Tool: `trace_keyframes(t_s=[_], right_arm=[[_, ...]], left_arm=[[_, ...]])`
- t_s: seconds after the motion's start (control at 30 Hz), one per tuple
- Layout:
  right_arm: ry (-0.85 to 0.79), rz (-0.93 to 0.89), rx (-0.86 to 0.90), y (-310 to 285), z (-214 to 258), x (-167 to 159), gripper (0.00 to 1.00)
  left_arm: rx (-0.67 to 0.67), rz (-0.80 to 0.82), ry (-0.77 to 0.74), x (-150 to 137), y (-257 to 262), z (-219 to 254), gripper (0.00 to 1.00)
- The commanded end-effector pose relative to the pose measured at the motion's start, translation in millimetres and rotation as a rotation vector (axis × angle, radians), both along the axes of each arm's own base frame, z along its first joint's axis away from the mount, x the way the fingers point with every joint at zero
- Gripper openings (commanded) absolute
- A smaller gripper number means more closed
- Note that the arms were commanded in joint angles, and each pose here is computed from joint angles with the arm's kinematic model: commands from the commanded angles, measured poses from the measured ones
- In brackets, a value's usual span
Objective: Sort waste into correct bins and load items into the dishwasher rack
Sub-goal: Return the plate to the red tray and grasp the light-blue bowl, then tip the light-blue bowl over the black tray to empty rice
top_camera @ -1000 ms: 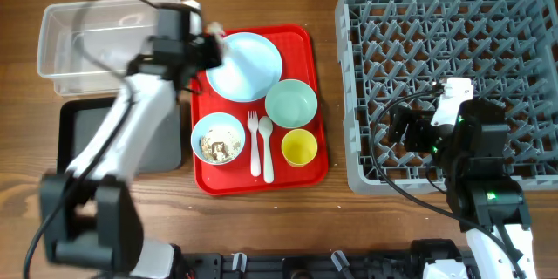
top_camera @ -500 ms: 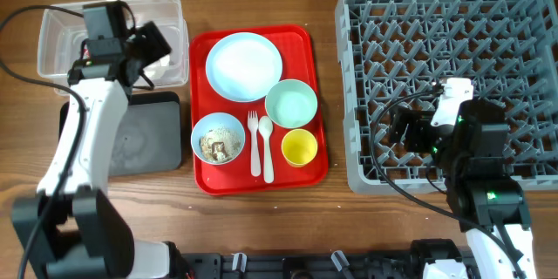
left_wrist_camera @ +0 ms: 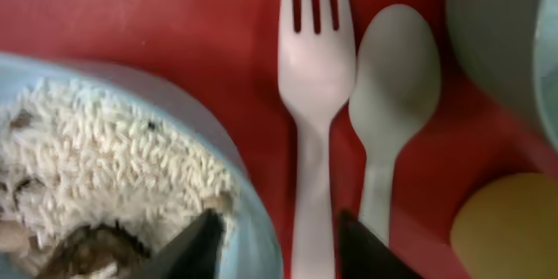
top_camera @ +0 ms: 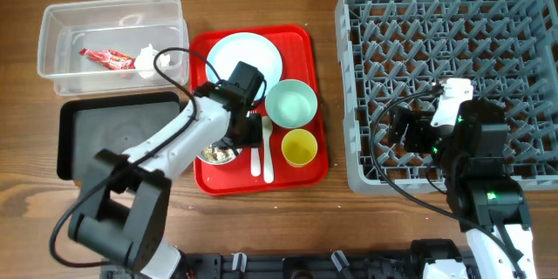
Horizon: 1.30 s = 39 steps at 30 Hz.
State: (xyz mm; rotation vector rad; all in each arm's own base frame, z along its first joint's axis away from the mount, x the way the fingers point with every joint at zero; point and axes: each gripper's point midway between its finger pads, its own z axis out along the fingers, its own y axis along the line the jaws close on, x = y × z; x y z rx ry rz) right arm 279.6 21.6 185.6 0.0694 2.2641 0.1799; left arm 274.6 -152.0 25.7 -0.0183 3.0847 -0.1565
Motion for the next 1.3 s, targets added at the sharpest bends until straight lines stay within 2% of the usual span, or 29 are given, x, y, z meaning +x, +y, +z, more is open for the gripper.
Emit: trace_keyframes(t_s=[0.0,0.07,0.17,0.23,0.4,0.6,0.77,0.93,1.0,1.03,1.17,1.27], right_arm=[[-0.029,0.020,-0.003,1.6,11.5,3.0,1.00],[-0.029,0.019,-0.003,1.5,11.5,3.0,1.00],[-0.029,0.019,-0.003,1.5,11.5,3.0,1.00],[-0.029,0.020,-0.003,1.5,11.5,3.0,1.00],[-0.028,0.020,-0.003,1.5,11.4,3.0,1.00],[-0.028,0.020,-0.003,1.5,11.3,2.9,1.00],[-0.027,0.019,-0.004,1.5,11.2,2.8,1.00],[-0.026,0.020,-0.003,1.5,11.0,2.7,1.00],[-0.026,0.020,-0.004,1.5,11.0,2.7,1.00],[-0.026,0.020,-0.004,1.5,11.0,2.7,1.00],[-0.026,0.019,-0.004,1.5,11.0,2.7,1.00],[-0.026,0.020,-0.004,1.5,11.0,2.7,1.00]], left_arm=[[0.016,0.011,0.009,0.5,1.5,-8.5,0.33],[0.016,0.011,0.009,0.7,1.4,-8.5,0.22],[0.011,0.011,-0.001,3.1,0.2,-8.3,0.17],[0.008,0.011,-0.008,4.7,-0.6,-8.1,0.04],[0.006,0.015,-0.019,9.5,-0.8,4.2,0.04],[-0.064,0.020,-0.159,37.9,23.7,88.8,0.04],[-0.262,0.116,-0.188,54.5,75.9,111.8,0.04],[-0.547,0.209,-0.258,66.8,134.7,127.0,0.04],[-0.749,0.256,-0.298,69.3,156.7,129.7,0.04],[-0.798,0.275,-0.305,69.2,162.5,128.2,0.04],[-1.067,0.474,-0.297,71.1,197.6,121.4,0.04],[-1.198,0.583,-0.269,69.7,211.4,118.5,0.04]])
